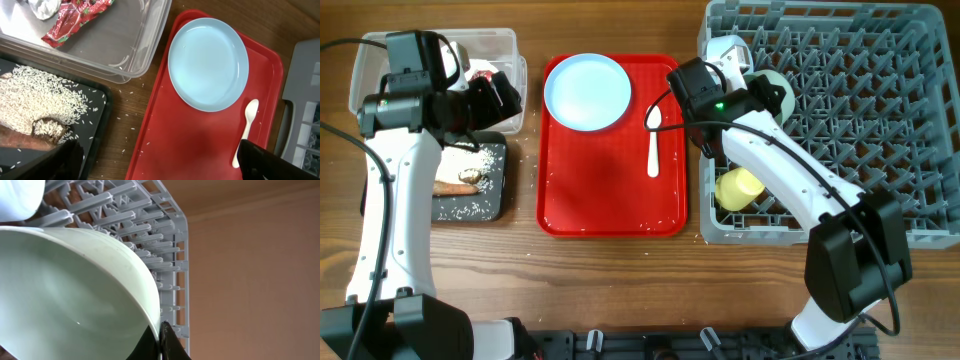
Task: Sort waste into correct bins and load items into the dishwasher rack
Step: 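Move the right gripper back to the light-blue plate on the red tray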
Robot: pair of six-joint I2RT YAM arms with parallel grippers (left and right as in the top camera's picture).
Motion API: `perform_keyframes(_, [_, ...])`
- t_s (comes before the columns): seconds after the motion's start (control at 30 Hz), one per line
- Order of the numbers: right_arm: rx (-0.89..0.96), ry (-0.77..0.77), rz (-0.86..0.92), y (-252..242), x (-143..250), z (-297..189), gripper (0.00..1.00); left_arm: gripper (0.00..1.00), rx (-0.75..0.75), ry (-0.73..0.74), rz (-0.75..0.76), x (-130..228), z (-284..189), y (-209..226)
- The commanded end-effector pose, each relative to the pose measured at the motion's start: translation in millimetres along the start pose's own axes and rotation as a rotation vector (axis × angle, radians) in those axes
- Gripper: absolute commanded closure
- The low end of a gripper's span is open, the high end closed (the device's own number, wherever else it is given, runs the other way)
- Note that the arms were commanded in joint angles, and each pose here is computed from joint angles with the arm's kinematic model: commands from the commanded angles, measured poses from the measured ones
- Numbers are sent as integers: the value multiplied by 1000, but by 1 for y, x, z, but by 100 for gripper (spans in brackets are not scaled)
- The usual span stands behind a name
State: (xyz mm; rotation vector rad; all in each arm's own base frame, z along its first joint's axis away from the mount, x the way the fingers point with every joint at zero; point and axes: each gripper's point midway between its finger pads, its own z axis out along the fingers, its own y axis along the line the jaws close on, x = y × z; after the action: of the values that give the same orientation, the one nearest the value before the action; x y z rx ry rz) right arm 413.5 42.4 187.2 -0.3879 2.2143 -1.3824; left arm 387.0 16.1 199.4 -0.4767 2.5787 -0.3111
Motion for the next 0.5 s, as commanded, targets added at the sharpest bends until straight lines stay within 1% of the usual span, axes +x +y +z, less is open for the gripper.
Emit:
perform_keyframes(0.0, [-124,-2,-55,32,3,-4,96,0,-5,-10,4,-3,-2,2])
perform_keyframes(0.07, [-200,-27,-81,49,1,-17,96,0,-5,-10,4,-3,-2,2])
perform_keyframes(0.13, [-217,-69,-108,59,-5,-34,95,0,-5,-10,4,-3,-2,2])
perform_keyframes(0.17, [-223,-95,-126,64,-8,-45,89,0,-5,-10,4,-3,-2,2])
perform_keyframes(0.2, [-228,-112,-138,68,-9,-53,73,0,-5,-10,4,-3,-2,2])
perform_keyframes(0.27, [-232,-125,-145,71,-10,-58,50,0,-4,-10,4,-3,-2,1])
perform_keyframes(0.3, [-245,-128,-140,73,-11,-59,35,0,-5,-10,4,-3,-2,2])
perform_keyframes(0.33, [-271,-131,-137,77,-12,-61,25,0,-5,-10,4,-3,-2,2])
perform_keyframes(0.4, [-363,-153,-104,92,-18,-66,22,0,-5,-10,4,-3,-2,2])
perform_keyframes(0.47, [-378,-193,-36,90,-34,-71,16,0,-5,-10,4,-3,-2,2])
